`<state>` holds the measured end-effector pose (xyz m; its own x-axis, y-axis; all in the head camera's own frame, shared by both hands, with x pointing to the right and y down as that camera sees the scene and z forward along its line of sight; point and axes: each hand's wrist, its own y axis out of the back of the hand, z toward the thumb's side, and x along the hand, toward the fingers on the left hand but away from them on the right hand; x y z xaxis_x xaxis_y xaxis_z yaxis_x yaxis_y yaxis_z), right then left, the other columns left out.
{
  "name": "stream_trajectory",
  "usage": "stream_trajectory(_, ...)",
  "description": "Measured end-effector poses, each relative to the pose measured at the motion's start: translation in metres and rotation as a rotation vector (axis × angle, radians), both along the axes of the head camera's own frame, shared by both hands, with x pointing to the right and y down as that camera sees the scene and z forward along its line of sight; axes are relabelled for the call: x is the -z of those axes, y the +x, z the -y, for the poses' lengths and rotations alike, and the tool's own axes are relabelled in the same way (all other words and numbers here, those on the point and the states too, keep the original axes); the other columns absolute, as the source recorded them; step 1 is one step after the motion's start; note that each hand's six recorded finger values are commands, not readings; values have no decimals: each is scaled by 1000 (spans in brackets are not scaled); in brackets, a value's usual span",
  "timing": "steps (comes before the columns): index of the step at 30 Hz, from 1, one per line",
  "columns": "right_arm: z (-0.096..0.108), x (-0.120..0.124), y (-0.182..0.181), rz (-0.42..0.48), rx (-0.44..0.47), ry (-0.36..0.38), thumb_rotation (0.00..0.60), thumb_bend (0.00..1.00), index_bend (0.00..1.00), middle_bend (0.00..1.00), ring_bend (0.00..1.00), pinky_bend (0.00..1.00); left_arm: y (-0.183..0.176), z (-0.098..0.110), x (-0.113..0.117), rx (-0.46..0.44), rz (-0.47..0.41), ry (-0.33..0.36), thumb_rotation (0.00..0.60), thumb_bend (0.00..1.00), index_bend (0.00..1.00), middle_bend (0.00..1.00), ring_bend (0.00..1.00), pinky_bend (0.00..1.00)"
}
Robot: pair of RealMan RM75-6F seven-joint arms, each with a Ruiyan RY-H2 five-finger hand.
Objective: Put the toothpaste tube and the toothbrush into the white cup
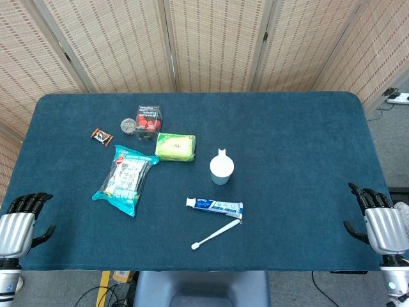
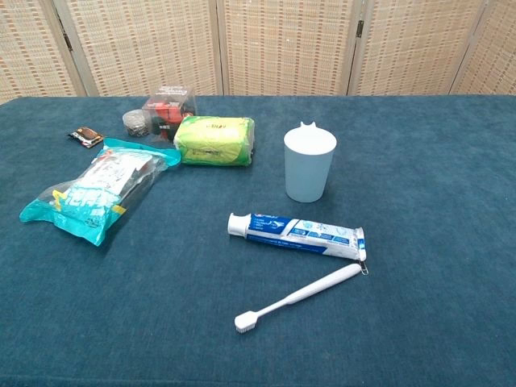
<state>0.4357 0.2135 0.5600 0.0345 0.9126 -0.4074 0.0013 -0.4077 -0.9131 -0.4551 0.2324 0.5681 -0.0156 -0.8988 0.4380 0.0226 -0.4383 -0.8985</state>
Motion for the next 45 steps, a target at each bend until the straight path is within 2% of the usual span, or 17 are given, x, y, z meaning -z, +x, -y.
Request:
stream_trajectory(12,2,2,-5,23,27,10,600,151,129,311,207,243,-1,-1,5,8,-5,14,600,314,235,239,192,197)
stream_trajectory(21,5,-6,-28,65,113,-28,600,189,222,398,311,349,-1,-1,5,9,-13,17,600,314,235,239,192,197)
stream_trajectory(28,10,-32,-70,121,235,-115,600,188,228,402,324,390,-1,-3,7,7,-21,19,600,314,235,239,192,197)
stream_trajectory(34,13,-63,-116,156,321,-206,600,148,228,373,324,399,-3,-4,11,13,-26,26,600,314,235,239,192,197)
stream_trajectory(37,16,-76,-140,177,357,-243,600,144,199,341,324,399,-4,-5,12,13,-26,27,600,314,235,239,192,197)
stream_trajectory(41,19,-90,-167,204,393,-275,600,169,129,281,276,399,-5,-8,14,15,-25,27,600,314,235,239,192,197)
stream_trajectory(45,23,-110,-195,231,399,-322,600,192,104,253,250,399,-8,-11,15,21,-24,22,600,314,235,236,192,197)
